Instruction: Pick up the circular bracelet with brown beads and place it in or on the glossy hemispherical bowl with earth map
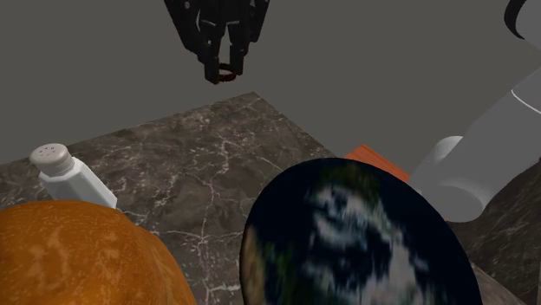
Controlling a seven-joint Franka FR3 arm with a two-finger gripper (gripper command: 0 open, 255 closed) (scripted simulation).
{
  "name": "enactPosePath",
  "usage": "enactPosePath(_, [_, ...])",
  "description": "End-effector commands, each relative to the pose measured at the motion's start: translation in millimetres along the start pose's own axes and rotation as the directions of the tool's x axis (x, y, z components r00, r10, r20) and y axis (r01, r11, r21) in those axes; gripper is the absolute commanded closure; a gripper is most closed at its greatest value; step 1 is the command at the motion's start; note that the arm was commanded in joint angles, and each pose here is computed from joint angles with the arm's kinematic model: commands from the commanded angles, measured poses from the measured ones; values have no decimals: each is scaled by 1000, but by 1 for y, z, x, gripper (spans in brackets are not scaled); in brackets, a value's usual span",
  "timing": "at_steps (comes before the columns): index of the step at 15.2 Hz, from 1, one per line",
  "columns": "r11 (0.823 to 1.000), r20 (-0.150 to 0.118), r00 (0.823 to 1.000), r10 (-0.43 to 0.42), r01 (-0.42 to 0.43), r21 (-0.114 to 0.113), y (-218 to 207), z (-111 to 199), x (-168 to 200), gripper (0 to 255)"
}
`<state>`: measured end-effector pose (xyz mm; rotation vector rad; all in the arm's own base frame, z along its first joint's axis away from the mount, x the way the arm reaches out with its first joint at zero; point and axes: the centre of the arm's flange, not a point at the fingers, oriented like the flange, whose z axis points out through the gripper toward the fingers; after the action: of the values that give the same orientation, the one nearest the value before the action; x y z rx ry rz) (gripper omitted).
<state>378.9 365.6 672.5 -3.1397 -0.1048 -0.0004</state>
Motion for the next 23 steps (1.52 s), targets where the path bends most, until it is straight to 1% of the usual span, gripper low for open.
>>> enactPosePath(1, [1000,0,1000,0,0,0,0,-10,0,255])
enactPosePath(15, [1000,0,1000,0,0,0,0,-82,0,255])
enactPosePath(23, [1000,0,1000,0,0,0,-18,-85,-104,255])
